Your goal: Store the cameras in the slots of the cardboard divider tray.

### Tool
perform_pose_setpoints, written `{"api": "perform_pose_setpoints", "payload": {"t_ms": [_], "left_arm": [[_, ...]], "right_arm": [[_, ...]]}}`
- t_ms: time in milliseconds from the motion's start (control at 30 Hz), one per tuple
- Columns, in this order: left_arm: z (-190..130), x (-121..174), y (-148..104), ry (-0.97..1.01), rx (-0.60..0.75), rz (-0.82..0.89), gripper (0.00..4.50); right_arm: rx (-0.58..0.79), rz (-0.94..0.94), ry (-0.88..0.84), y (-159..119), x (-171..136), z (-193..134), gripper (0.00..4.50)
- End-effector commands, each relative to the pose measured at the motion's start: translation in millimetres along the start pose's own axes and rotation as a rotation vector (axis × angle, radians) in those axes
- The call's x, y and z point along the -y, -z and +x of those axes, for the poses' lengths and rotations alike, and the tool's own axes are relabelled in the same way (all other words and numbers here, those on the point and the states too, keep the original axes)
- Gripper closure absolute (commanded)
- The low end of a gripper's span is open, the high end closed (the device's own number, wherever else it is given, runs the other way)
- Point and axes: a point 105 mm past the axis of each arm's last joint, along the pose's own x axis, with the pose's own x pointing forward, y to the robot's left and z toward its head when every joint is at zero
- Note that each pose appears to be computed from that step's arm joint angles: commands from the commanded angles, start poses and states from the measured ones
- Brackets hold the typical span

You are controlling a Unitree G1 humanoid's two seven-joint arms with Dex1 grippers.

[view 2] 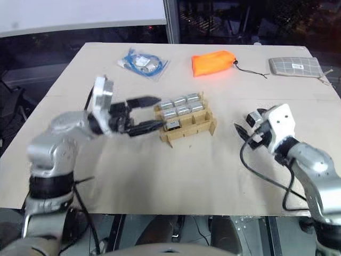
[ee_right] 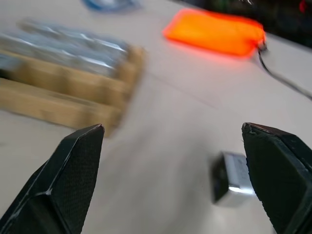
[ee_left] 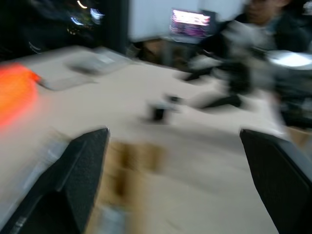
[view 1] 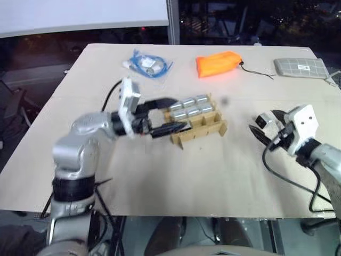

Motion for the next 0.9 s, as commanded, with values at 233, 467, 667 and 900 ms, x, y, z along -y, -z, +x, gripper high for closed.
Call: {"api": "perform_pose_setpoints", "payload": {"t_ms": [233,467,667,900], "left_arm": [[-19,43,-4,-0.027,0.053,0.049,0.04],[-29,62,4,-0.002,0.019,0.027,0.04],[-29,66,7,0.009,0.003,0.021,0.04],[-32,69,6,0.012,-0.007,0.023,0.04]], "right_arm": [[-0.143,-0.019,0.143,13,55,18,0.0],[-0.189,0.063,0.24,18,87,-11,0.0],[-0.267,0.122,0.269,40,97,-17,0.0],[-0.297,0.162,0.288,59,102,-12,0.0]]}}
